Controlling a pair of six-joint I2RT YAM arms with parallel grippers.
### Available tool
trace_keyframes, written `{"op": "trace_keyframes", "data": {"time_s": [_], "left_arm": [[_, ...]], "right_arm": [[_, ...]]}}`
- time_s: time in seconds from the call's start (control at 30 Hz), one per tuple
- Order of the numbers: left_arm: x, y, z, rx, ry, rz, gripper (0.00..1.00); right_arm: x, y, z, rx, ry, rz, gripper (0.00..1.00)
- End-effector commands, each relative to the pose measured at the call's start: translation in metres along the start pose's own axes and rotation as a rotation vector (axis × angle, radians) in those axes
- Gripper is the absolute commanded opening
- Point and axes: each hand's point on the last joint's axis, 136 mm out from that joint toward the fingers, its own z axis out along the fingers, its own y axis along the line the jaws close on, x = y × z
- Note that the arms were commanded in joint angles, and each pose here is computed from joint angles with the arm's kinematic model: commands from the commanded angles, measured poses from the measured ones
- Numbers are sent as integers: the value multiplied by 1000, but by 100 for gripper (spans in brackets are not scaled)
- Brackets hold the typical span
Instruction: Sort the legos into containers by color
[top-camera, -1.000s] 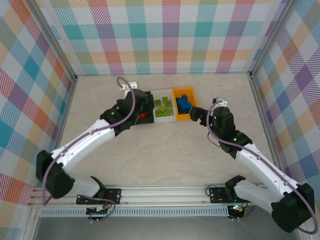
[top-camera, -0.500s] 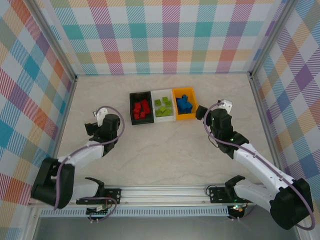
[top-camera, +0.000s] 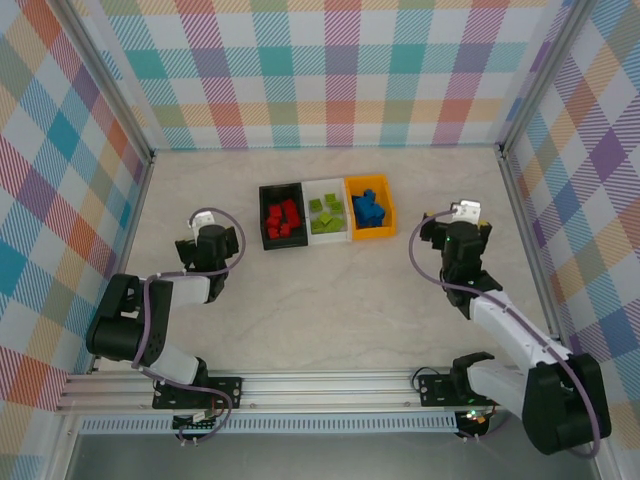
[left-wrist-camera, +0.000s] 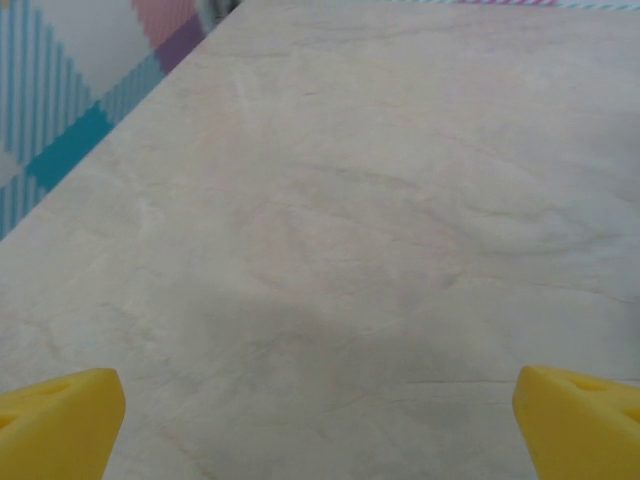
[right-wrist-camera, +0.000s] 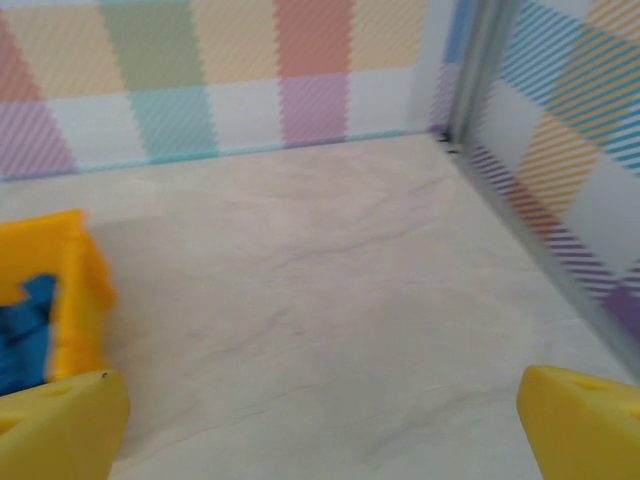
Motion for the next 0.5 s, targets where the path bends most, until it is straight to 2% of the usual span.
{"op": "trace_keyframes", "data": {"time_s": [0.0,0.07,0.1,0.17,0.2,0.27,0.3,0.43,0.47], "left_arm": [[-6,-13,-2,116,-49,-6,100],[8,-19,-9,193,-76,-5,100],[3,-17,-13,200,-175,-21,100],[9,-12,-9,165,-82,-29,100],[4,-13,-4,163,-113,-35,100],[7,-13,0,158,-48,-26,100],[5,-12,0,161,-74,-39,100],[5,-11,0,158,-65,-38,100],[6,-11,0,156,-66,-37,100]], "right_arm": [[13,-4,12,-12,-14,-102,100],[27,2,20,-76,-27,-78,100],[35,2,25,-84,-21,-60,100],[49,3,36,-108,5,-41,100],[55,4,41,-113,16,-36,100],[57,6,45,-146,-12,-11,100],[58,8,48,-169,-13,3,100],[80,16,62,-215,22,-11,100],[76,18,65,-217,-3,-14,100]]}}
